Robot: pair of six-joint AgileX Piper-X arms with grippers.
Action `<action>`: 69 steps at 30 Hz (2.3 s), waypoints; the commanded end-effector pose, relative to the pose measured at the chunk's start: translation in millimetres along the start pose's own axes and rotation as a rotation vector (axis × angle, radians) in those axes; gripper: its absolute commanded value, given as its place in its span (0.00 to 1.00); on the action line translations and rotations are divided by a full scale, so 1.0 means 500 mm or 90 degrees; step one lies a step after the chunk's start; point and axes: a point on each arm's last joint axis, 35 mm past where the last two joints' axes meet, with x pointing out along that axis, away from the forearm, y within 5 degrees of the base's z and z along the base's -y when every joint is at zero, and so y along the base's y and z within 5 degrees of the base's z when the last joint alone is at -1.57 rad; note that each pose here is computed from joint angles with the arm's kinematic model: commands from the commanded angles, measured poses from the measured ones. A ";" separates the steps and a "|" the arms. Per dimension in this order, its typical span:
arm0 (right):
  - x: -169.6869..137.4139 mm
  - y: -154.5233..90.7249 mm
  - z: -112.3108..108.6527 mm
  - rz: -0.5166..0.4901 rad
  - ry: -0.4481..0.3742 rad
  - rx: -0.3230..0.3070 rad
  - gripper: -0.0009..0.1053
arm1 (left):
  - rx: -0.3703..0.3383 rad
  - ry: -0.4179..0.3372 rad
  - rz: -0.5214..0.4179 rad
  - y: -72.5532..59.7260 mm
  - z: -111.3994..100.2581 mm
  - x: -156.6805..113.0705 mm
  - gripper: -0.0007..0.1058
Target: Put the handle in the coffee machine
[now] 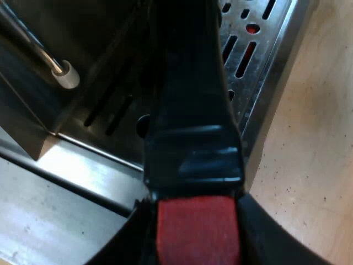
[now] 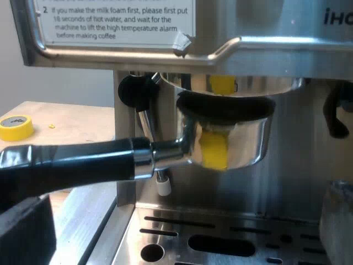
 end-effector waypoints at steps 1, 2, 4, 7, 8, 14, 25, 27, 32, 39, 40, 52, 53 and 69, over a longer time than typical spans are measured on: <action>0.002 -0.004 0.007 -0.006 -0.004 0.005 0.99 | 0.025 -0.042 -0.027 0.005 0.012 0.002 0.01; 0.002 -0.004 0.007 -0.006 -0.004 0.005 0.99 | 0.024 -0.042 -0.030 0.006 0.010 0.003 0.01; 0.002 -0.004 0.007 -0.006 -0.004 0.005 0.99 | 0.018 -0.038 -0.035 0.010 0.005 0.009 0.01; 0.002 -0.004 0.007 -0.006 -0.004 0.005 0.99 | 0.018 -0.034 -0.040 0.016 0.001 0.015 0.01; 0.002 -0.004 0.007 -0.006 -0.004 0.005 0.99 | 0.017 -0.032 -0.042 0.016 0.000 0.015 0.01; 0.002 -0.004 0.007 -0.006 -0.004 0.005 0.99 | 0.024 -0.011 -0.063 0.029 0.012 0.015 0.01; 0.002 -0.004 0.007 -0.006 -0.004 0.005 0.99 | 0.017 -0.016 -0.074 0.039 0.027 0.012 0.01; 0.002 -0.004 0.007 -0.006 -0.004 0.005 0.99 | 0.017 -0.016 -0.074 0.039 0.027 0.012 0.01; 0.002 -0.004 0.007 -0.006 -0.004 0.005 0.99 | 0.017 -0.017 -0.071 0.041 0.029 0.009 0.01; 0.002 -0.004 0.007 -0.006 -0.004 0.005 0.99 | 0.036 -0.030 -0.061 0.049 0.058 -0.005 0.01; 0.002 -0.004 0.007 -0.006 -0.004 0.005 0.99 | 0.038 -0.031 -0.061 0.049 0.062 -0.008 0.01; 0.002 -0.004 0.006 -0.006 -0.004 0.004 0.99 | 0.035 -0.052 -0.080 0.043 0.078 -0.019 0.01; 0.002 -0.004 0.006 -0.006 -0.004 0.004 0.99 | 0.035 -0.052 -0.080 0.043 0.078 -0.019 0.01; 0.001 -0.002 0.002 0.000 0.001 0.006 0.99 | 0.060 -0.074 -0.086 0.013 0.095 -0.046 0.01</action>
